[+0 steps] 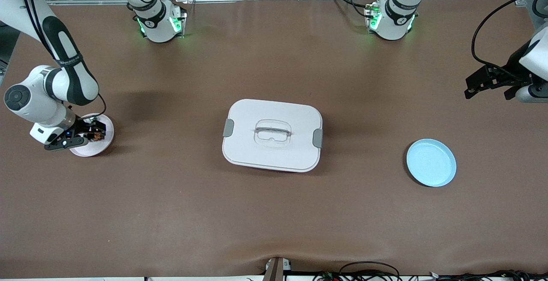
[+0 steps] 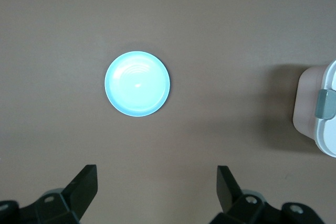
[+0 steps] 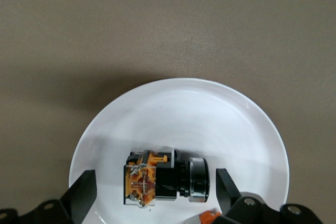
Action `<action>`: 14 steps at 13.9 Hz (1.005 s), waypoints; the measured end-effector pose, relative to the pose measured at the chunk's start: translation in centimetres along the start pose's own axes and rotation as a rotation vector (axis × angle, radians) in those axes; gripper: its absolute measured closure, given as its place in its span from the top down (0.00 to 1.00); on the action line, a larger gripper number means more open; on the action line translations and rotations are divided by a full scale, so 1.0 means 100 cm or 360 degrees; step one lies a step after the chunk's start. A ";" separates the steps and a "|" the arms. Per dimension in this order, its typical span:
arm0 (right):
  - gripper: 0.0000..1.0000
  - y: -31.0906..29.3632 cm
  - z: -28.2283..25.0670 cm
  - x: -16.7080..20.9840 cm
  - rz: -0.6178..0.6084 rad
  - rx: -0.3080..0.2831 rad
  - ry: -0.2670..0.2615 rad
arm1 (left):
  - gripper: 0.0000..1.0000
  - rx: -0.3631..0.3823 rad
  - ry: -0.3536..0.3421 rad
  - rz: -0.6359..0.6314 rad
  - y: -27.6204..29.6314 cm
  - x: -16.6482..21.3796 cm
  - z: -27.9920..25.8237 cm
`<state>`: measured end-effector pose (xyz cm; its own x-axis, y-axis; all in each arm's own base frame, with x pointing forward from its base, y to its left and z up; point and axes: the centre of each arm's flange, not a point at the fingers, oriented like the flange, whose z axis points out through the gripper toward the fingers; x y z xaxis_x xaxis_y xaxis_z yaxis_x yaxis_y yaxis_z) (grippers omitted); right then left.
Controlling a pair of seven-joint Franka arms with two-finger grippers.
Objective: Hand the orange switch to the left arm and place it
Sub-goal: 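Close the right gripper on the orange switch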
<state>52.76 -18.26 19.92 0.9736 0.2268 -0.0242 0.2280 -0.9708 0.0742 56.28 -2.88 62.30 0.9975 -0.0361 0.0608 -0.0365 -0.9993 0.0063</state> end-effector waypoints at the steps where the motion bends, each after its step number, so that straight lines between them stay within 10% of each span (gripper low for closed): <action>1: 1.00 0.001 0.002 -0.001 0.0002 0.0002 -0.0004 | 1.00 0.0000 0.0000 0.0000 0.000 0.000 0.000; 14: 1.00 0.007 0.015 -0.006 0.0016 0.0002 0.0002 | 1.00 0.0000 0.0003 0.0000 0.000 0.000 -0.001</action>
<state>52.34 -19.17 18.44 0.9759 0.2171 -0.0222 0.2181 -0.9732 0.0730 56.28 -2.88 62.37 0.9974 -0.0360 0.0624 -0.0365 -0.9993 0.0063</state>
